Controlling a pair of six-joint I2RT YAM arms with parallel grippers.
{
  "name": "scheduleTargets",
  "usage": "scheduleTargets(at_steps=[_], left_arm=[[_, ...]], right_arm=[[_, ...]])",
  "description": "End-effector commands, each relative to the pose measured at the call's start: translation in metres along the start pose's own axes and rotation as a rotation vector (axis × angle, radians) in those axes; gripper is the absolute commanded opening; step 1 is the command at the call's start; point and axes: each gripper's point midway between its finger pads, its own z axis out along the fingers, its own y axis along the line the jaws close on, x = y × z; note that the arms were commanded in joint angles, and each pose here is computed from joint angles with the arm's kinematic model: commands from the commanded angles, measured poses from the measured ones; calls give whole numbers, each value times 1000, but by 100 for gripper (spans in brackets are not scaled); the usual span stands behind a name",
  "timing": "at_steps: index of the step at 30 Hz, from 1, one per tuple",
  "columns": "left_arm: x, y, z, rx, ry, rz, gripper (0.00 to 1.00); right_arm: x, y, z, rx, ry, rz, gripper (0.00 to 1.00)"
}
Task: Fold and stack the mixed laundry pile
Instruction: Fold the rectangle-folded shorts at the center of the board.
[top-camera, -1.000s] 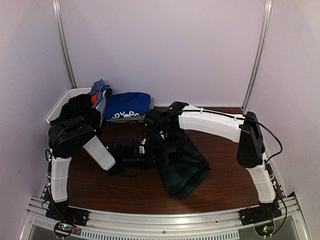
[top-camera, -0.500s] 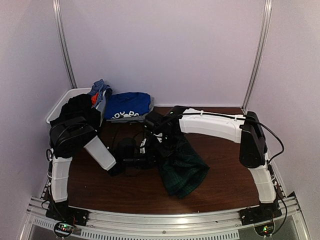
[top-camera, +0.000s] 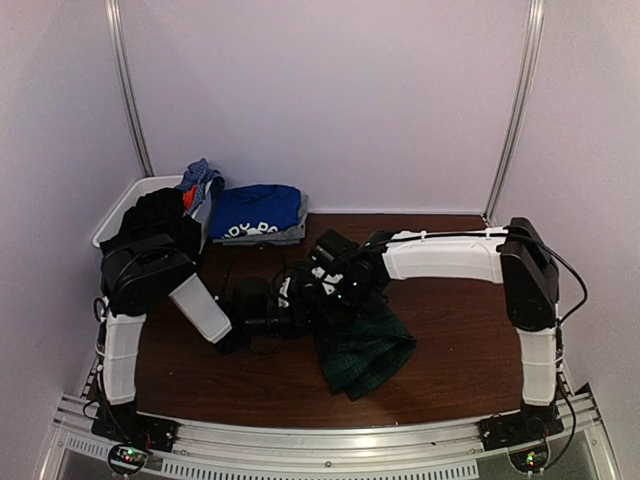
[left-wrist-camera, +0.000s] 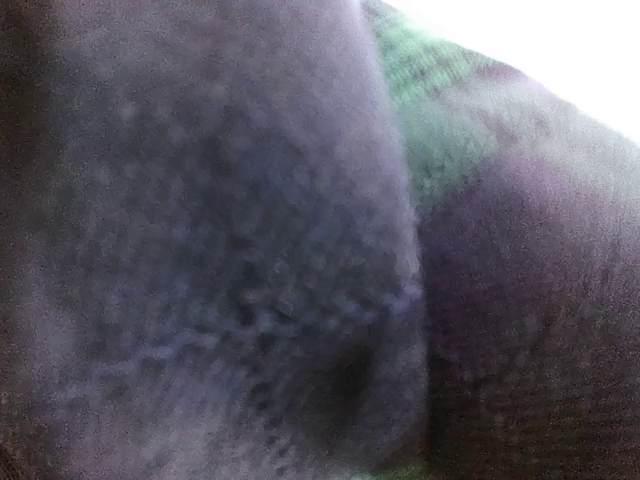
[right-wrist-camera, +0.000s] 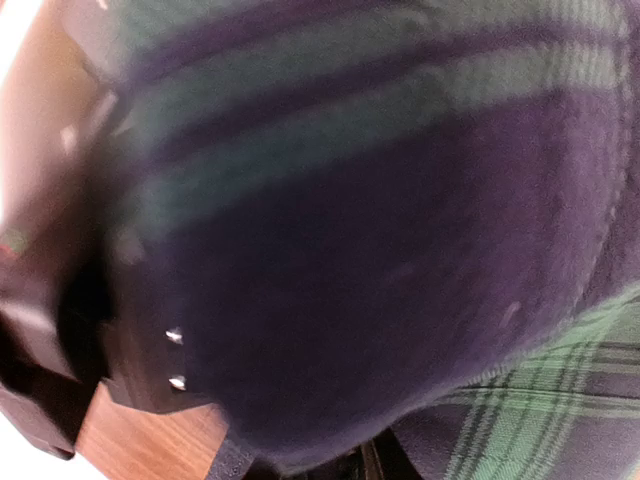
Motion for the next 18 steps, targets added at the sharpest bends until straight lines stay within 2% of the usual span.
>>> scheduleTargets(at_steps=[1, 7, 9, 10, 16, 18], left_arm=[[25, 27, -10, -51, 17, -62, 12], [19, 18, -30, -46, -47, -51, 31], [16, 13, -37, -42, -71, -41, 36], [15, 12, -41, -48, -82, -37, 38], [5, 3, -63, -107, -120, 9, 46], [2, 5, -76, -160, -133, 33, 51]], right_arm=[[-5, 19, -4, -259, -37, 84, 22], [-9, 15, -13, -499, -85, 178, 30], [-10, 17, -17, -551, -103, 181, 37], [-11, 18, -21, -570, -115, 175, 41], [-26, 25, -59, -644, -193, 123, 46], [-32, 24, -83, -650, -244, 104, 54]])
